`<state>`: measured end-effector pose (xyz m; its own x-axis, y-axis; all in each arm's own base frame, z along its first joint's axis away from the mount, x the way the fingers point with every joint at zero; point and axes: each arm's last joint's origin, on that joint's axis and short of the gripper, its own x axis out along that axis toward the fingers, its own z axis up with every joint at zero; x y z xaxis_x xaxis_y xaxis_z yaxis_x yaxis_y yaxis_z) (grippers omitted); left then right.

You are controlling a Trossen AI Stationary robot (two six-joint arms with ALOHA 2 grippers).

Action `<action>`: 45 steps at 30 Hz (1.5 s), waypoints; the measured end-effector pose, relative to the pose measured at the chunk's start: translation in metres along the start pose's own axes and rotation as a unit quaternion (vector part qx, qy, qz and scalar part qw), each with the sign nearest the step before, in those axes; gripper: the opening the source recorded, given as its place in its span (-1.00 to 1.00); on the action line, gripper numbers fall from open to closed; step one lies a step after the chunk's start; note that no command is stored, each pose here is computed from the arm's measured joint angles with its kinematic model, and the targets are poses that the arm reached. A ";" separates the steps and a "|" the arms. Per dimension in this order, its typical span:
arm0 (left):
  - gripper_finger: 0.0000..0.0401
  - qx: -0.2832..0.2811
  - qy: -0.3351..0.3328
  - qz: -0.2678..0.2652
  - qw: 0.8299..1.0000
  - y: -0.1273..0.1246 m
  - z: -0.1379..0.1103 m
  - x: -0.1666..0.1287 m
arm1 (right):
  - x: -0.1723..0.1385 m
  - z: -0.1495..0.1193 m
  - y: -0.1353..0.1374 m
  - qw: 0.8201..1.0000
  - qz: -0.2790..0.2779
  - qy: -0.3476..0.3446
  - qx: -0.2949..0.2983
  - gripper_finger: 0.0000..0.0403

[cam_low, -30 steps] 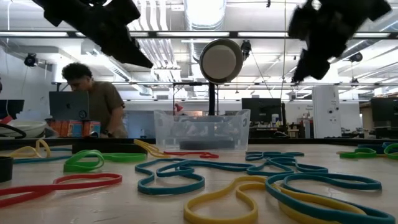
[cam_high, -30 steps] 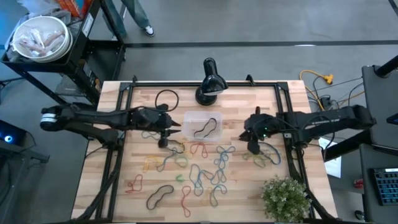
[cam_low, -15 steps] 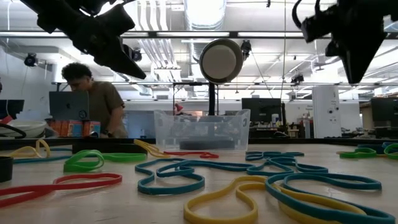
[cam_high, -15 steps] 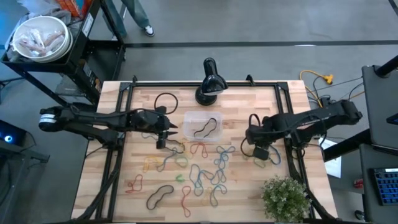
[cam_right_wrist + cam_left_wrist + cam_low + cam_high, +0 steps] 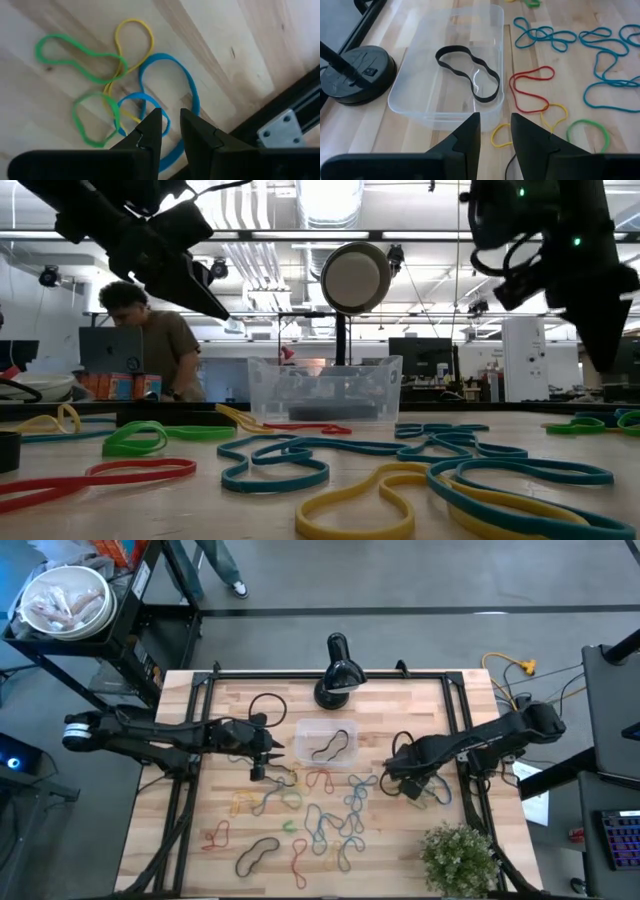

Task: Pick and place rubber bands into bin
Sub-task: Put the blue rubber band into the transparent bin

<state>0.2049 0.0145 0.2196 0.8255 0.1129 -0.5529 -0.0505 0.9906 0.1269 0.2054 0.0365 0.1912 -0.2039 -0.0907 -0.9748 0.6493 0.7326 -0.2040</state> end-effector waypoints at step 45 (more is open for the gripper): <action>-0.54 -0.003 -0.023 0.003 1.000 0.001 0.004 0.000 | 0.061 0.032 -0.005 0.998 -0.053 0.025 0.003 -0.74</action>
<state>0.2075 0.0147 0.2233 0.8506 0.1144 -0.5132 -0.0585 0.9906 0.1239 0.2130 0.0052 0.1295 -0.3077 -0.1335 -0.9421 0.6267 0.7165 -0.3062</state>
